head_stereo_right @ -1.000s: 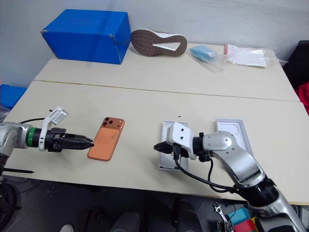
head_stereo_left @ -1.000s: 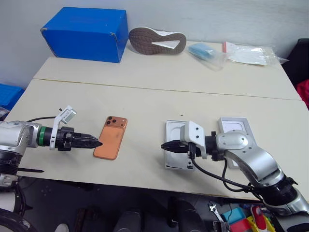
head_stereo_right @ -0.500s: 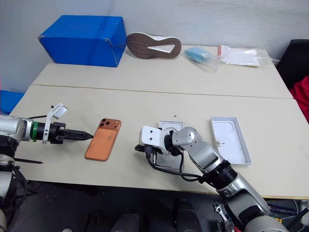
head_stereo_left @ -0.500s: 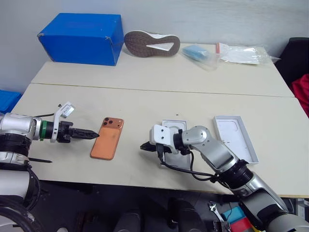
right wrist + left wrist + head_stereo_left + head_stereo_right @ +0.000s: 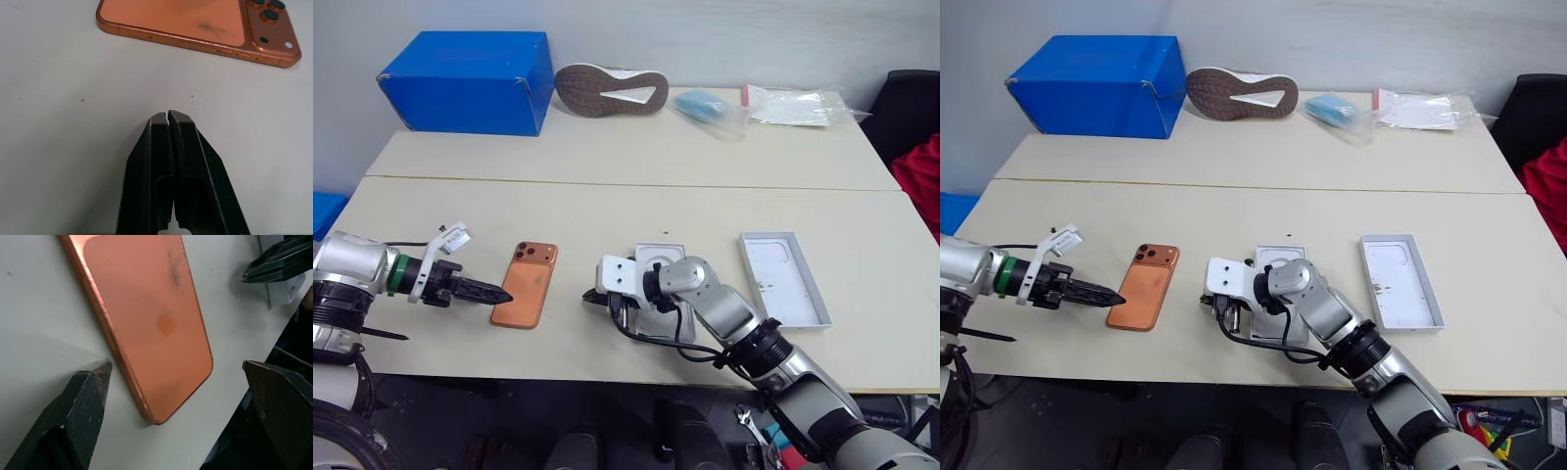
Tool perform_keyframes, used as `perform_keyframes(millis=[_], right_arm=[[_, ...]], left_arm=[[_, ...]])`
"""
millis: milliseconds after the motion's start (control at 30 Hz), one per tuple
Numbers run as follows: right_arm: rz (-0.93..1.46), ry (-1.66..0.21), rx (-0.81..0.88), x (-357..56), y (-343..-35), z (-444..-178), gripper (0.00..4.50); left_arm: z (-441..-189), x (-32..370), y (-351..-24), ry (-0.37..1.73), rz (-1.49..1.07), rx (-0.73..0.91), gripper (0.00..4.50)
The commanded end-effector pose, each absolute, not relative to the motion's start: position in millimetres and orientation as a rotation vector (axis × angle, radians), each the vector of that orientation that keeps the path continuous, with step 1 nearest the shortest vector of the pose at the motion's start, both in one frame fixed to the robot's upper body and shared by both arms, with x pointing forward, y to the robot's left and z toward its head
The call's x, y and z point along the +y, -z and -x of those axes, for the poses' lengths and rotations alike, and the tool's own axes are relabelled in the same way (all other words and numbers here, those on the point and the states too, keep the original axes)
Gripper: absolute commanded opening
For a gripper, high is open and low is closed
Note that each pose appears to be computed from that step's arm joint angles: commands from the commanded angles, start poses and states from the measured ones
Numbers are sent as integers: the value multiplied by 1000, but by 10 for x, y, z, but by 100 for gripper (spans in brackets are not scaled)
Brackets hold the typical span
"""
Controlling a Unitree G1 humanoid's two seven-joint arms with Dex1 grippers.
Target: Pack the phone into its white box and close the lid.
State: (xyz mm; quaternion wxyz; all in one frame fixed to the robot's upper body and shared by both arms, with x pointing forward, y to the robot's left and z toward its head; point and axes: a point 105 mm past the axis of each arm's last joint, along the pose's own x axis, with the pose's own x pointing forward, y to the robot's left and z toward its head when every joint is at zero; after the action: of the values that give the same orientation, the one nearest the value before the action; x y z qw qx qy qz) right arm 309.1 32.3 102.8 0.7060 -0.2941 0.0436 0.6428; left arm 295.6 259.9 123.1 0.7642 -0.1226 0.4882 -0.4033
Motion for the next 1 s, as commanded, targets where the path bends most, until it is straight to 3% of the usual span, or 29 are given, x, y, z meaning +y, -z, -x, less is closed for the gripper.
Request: perform_keyframes(millis=[33, 633, 1000], right_arm=[[697, -1429, 42, 401, -1099, -3114, 5], [742, -1417, 45, 417, -1026, -3205, 5], [740, -1412, 41, 414, -1019, -3237, 5]], left_arm=[[-2812, 2421, -795, 846, 358, 1201, 450], [-2761, 1864, -693, 895, 560, 1187, 450], [-2633, 1890, -677, 810, 592, 1211, 450]])
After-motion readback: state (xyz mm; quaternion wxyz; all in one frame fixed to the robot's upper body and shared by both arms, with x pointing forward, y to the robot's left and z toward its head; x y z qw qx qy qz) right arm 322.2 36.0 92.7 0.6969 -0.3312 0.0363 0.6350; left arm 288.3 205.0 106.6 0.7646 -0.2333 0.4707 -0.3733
